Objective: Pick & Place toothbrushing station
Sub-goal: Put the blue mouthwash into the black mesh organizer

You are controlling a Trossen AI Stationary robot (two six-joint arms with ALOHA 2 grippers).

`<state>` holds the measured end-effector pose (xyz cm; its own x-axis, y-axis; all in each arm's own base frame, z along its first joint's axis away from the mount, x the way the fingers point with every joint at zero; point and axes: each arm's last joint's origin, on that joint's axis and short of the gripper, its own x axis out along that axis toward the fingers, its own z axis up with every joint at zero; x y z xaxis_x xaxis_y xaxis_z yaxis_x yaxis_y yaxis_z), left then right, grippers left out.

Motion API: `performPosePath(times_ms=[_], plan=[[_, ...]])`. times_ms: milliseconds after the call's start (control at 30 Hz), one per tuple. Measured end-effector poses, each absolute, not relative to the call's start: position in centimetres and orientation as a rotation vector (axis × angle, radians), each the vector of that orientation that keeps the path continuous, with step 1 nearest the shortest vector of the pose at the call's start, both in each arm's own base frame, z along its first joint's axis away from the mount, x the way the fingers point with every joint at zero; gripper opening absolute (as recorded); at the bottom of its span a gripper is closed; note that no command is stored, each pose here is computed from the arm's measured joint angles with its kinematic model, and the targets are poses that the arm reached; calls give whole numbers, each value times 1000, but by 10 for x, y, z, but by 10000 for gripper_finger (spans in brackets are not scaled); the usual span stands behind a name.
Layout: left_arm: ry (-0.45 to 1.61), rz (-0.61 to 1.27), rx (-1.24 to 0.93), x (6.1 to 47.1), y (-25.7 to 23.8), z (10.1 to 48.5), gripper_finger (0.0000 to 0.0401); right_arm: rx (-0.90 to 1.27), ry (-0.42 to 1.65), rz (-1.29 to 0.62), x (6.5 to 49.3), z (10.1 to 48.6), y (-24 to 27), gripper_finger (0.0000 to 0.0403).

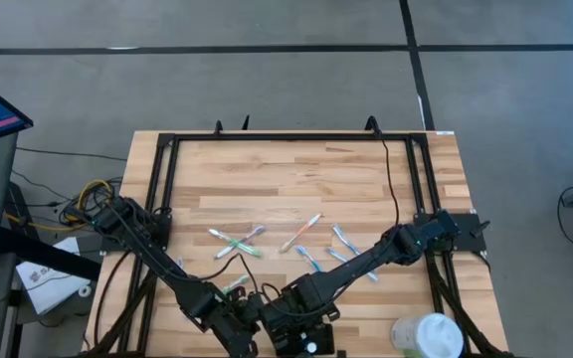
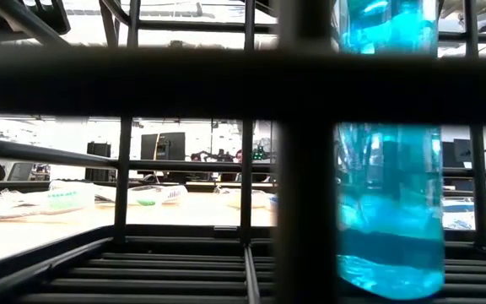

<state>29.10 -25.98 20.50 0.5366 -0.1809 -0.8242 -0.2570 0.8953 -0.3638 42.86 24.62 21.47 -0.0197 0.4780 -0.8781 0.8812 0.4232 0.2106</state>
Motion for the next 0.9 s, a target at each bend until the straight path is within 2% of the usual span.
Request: performPosePath(times_ms=[267,667,900], plan=[[1013,45,-474,291,-260,205,0,1202,1653,-499,429,215,246,127],[1013,44,-473,291,-260,205,0,1209,1644,-484,430,215,246,172],[1015,41,-473,291,-260,205,0,1218,1625,-448,433,216,248,174]])
